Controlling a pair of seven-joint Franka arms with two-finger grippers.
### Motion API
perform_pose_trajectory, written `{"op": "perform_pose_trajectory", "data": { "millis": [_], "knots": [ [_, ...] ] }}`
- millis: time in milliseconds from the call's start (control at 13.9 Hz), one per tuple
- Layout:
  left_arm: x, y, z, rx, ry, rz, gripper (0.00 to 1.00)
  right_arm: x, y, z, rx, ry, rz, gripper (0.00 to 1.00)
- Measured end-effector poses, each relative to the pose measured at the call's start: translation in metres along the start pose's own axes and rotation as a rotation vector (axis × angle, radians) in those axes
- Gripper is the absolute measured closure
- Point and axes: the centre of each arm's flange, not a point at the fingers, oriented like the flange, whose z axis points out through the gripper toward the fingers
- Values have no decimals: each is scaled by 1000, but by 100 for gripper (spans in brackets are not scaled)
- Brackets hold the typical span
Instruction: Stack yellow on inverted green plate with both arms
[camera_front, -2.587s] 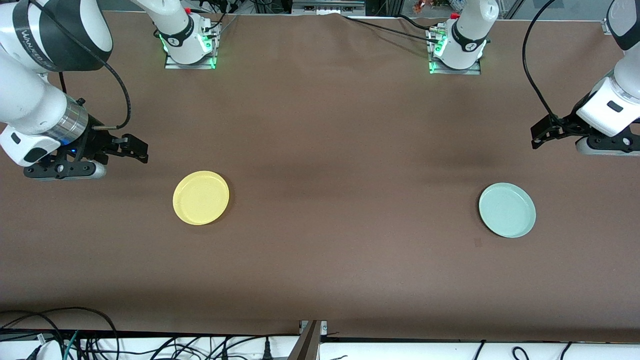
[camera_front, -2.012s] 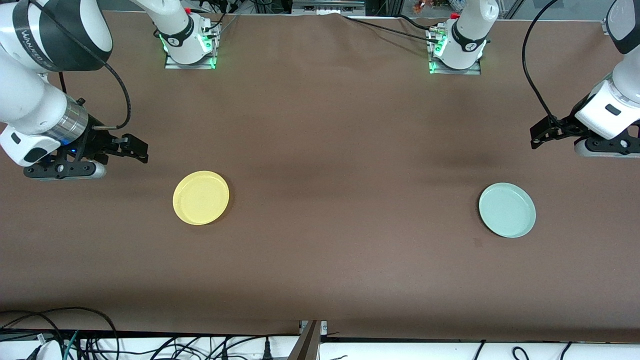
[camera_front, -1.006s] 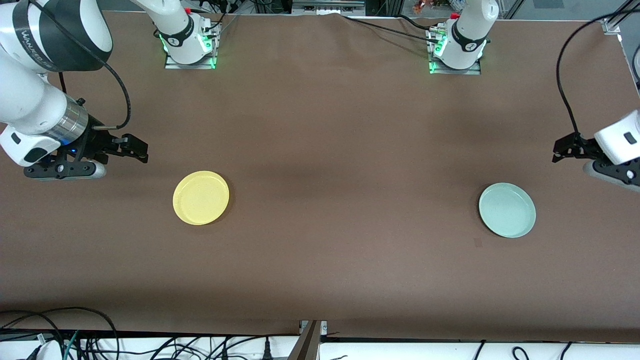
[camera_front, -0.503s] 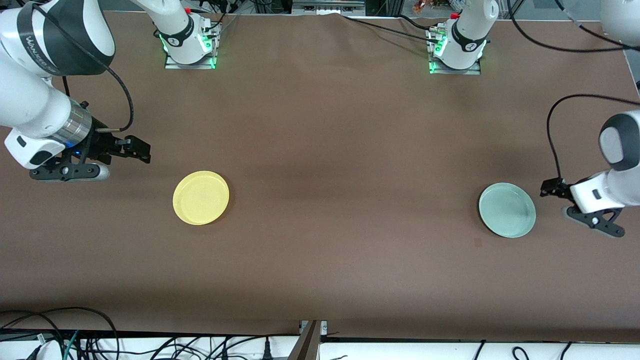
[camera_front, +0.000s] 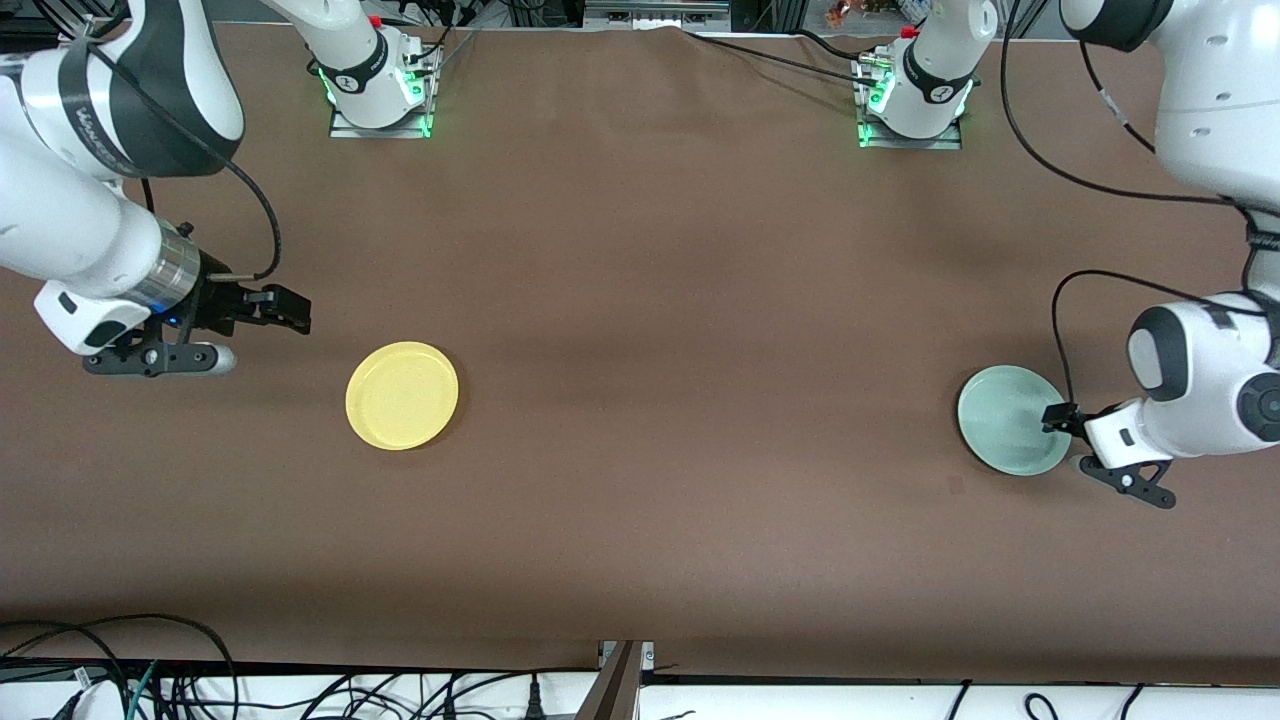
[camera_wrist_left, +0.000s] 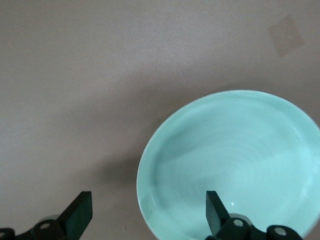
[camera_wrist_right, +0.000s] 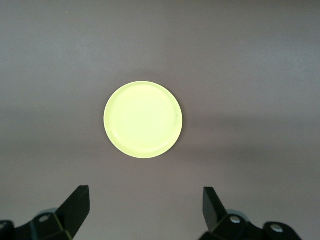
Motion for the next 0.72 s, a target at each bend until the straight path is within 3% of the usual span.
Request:
{"op": "perform_pose_trajectory", "data": {
  "millis": [216, 719],
  "knots": [
    [0, -7, 24, 6, 9, -6, 4, 14, 20, 29, 8, -27, 40, 0],
    [0, -9, 31, 1, 4, -7, 74, 23, 27, 72, 39, -105, 69, 0]
  ]
}}
